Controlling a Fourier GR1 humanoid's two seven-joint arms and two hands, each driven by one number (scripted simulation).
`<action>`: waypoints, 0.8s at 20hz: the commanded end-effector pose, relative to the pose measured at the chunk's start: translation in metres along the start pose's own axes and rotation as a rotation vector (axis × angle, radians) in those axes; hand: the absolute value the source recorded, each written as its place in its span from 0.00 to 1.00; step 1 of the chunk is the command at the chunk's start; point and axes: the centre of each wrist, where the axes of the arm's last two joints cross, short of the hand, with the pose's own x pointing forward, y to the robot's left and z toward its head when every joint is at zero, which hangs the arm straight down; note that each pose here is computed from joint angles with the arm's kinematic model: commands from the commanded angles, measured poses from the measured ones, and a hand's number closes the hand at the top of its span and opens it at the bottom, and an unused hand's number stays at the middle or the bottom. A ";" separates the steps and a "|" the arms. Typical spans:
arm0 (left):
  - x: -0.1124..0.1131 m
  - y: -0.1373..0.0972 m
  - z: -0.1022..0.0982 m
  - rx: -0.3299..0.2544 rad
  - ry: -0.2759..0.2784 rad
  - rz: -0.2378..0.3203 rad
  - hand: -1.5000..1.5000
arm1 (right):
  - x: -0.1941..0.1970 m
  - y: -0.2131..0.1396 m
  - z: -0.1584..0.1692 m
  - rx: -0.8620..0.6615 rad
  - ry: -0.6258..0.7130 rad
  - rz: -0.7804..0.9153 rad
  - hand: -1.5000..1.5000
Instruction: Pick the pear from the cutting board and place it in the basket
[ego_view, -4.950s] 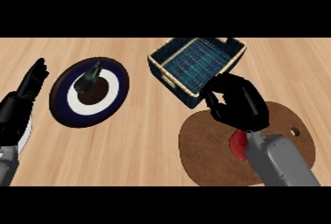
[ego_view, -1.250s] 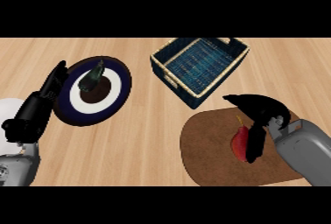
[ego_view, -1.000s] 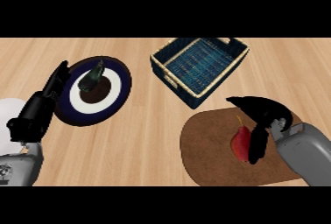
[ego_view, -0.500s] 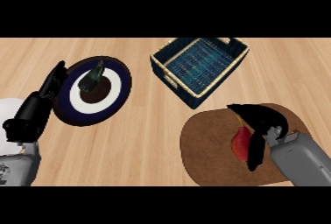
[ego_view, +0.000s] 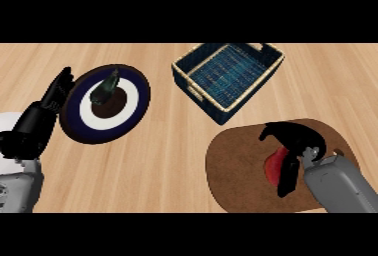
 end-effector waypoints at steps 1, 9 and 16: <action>-0.003 0.021 -0.001 0.011 -0.007 -0.008 0.50 | -0.016 0.004 -0.021 0.015 -0.007 -0.030 1.00; -0.006 -0.010 0.001 -0.001 0.006 -0.007 0.50 | -0.004 0.011 -0.029 -0.042 -0.064 0.081 1.00; -0.001 0.003 0.003 0.022 0.019 -0.013 0.50 | -0.077 -0.015 -0.002 -0.319 0.338 -0.133 1.00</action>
